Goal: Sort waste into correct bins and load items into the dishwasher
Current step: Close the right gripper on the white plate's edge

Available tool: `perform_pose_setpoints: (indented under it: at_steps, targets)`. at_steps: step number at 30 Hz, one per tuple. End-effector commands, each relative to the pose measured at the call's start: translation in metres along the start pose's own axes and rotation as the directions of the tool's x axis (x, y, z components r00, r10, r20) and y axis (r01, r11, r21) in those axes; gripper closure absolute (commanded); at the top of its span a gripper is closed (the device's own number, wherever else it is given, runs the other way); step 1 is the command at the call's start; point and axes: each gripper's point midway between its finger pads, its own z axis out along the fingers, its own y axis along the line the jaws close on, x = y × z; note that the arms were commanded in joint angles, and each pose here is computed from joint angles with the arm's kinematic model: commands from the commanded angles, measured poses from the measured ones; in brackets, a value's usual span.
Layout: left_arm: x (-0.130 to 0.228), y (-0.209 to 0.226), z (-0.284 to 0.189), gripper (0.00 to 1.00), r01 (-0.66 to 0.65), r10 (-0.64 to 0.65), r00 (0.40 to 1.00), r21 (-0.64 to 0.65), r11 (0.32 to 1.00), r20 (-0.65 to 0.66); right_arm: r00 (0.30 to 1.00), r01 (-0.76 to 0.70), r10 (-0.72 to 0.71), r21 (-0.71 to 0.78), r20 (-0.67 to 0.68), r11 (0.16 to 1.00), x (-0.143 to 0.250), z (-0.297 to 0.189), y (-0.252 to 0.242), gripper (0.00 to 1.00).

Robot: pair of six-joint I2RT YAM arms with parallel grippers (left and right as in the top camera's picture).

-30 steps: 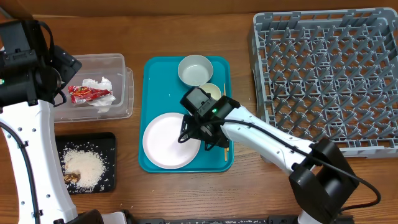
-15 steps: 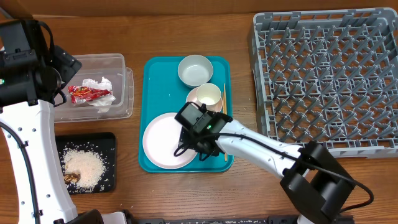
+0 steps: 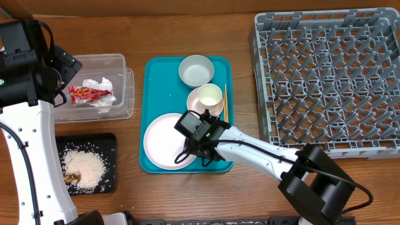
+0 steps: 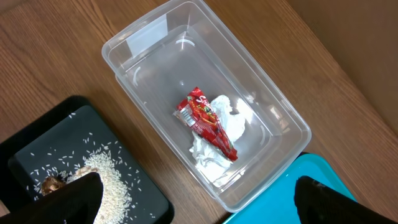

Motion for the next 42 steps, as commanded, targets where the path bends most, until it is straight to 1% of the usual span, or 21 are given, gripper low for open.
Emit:
perform_pose_setpoints:
  at_steps: [1,4,8,13,20,22,24,28,31,32,35,37,42]
  targets:
    - [-0.001,-0.003,-0.001,0.0,-0.008,0.008,1.0,0.012,1.0,0.002,1.0,-0.021,0.021,-0.005,-0.005,1.0,0.001,0.001,0.001,0.32]
    - [-0.001,-0.003,-0.001,0.0,-0.008,0.008,1.0,0.012,1.0,0.001,1.0,-0.02,0.02,-0.008,-0.014,1.0,0.003,0.001,0.001,0.36]
    - [-0.001,-0.003,-0.001,0.0,-0.008,0.008,1.0,0.012,1.0,0.002,1.0,-0.016,0.016,-0.007,-0.02,1.0,0.007,0.003,0.001,0.43]
    - [-0.001,-0.003,-0.001,0.0,-0.008,0.008,1.0,0.012,1.0,0.001,0.999,-0.049,0.05,0.006,-0.018,0.999,0.011,0.006,-0.003,0.44]
    - [-0.001,-0.003,-0.001,0.0,-0.008,0.008,1.0,0.012,1.0,0.002,0.999,-0.052,0.052,-0.003,-0.015,0.999,0.011,0.008,-0.003,0.45]
    - [-0.001,-0.003,-0.001,0.0,-0.008,0.008,1.0,0.012,1.0,0.002,0.998,-0.058,0.058,-0.003,-0.017,0.998,0.011,0.008,-0.003,0.5]
    - [-0.001,-0.003,-0.001,0.0,-0.008,0.008,1.0,0.012,1.0,0.001,0.998,-0.059,0.059,-0.004,-0.018,0.998,0.012,0.008,-0.002,0.57]
    - [-0.001,-0.003,-0.001,0.0,-0.008,0.008,1.0,0.012,1.0,0.002,0.997,-0.067,0.067,-0.009,-0.036,0.998,0.015,0.008,-0.001,0.62]
    - [-0.001,-0.003,-0.001,0.0,-0.008,0.008,1.0,0.012,1.0,0.001,0.994,-0.079,0.077,-0.019,-0.075,0.997,0.021,0.007,0.001,0.67]
    - [-0.001,-0.003,-0.001,0.0,-0.008,0.008,1.0,0.012,1.0,0.001,0.992,-0.092,0.09,-0.013,-0.085,0.996,0.024,0.007,0.0,0.67]
    - [-0.001,-0.003,-0.001,0.0,-0.008,0.008,1.0,0.012,1.0,0.002,0.993,-0.091,0.091,-0.004,-0.071,0.996,0.022,0.008,-0.003,0.63]
    - [-0.001,-0.003,-0.001,0.01,-0.008,0.008,1.0,0.012,1.0,0.002,0.994,-0.091,0.091,-0.007,-0.063,0.996,0.021,0.009,-0.003,0.62]
    - [-0.001,-0.003,-0.001,0.0,-0.008,0.008,1.0,0.012,1.0,0.001,0.992,-0.11,0.109,-0.016,-0.058,0.994,0.021,0.013,-0.003,0.62]
